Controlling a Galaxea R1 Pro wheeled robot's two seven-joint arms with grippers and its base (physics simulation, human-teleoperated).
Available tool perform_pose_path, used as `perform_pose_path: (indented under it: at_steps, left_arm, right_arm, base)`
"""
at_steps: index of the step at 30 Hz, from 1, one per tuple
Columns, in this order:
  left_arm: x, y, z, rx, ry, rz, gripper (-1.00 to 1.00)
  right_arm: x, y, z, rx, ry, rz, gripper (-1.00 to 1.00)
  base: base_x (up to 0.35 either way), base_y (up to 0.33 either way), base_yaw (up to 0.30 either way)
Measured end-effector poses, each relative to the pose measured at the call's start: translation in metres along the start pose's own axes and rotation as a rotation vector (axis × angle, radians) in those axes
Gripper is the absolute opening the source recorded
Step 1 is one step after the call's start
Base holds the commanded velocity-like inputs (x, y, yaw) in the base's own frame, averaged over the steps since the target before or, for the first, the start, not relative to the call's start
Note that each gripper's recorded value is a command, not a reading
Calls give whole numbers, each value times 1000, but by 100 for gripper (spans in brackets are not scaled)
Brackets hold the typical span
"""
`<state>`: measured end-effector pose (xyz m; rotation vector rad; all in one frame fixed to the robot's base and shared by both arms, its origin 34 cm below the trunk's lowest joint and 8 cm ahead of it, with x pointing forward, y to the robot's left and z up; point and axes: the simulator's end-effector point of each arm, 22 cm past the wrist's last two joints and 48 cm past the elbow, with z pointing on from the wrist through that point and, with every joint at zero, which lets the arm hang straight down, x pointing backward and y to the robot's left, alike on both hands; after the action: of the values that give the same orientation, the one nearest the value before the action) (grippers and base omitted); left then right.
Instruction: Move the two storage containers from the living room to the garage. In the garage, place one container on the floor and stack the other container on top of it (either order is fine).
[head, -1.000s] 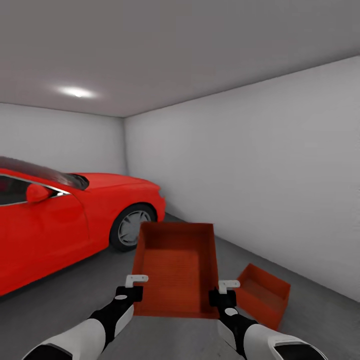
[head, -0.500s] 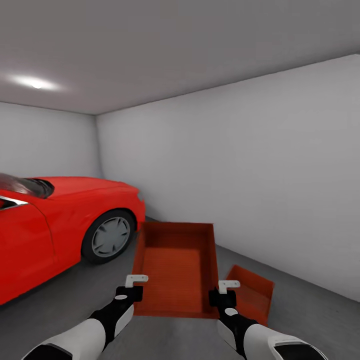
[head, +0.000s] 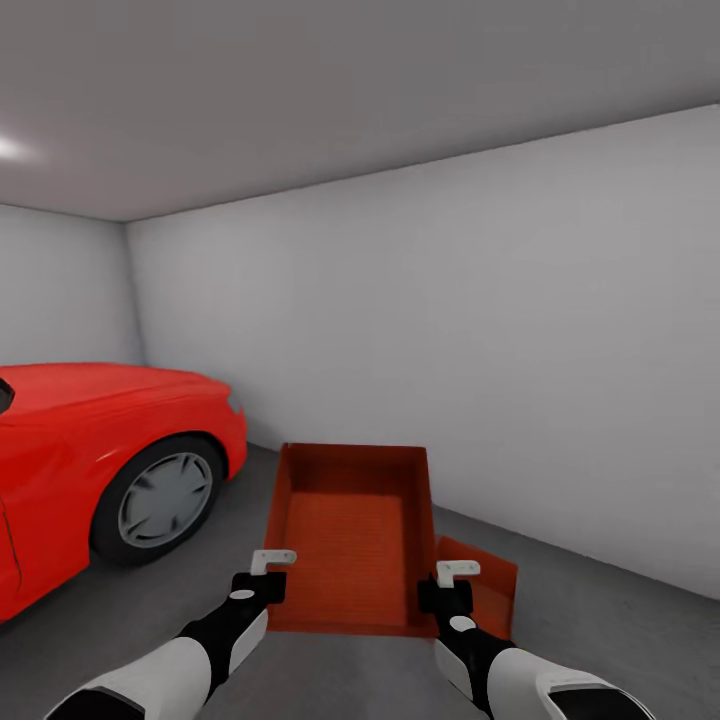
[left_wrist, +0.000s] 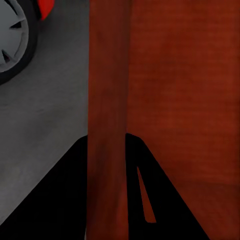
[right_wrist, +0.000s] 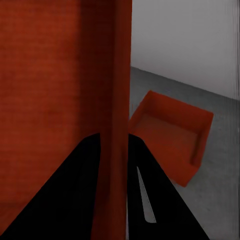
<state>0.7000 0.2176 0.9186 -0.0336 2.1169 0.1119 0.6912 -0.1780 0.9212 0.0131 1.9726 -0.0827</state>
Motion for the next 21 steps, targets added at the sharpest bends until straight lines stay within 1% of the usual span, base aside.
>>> perform_pose_path:
  at_steps: [21]
  left_arm:
    - [0, 0, 0, 0, 0, 0, -100]
  right_arm:
    - [0, 0, 0, 0, 0, 0, -100]
  base:
    - [322, 126, -279]
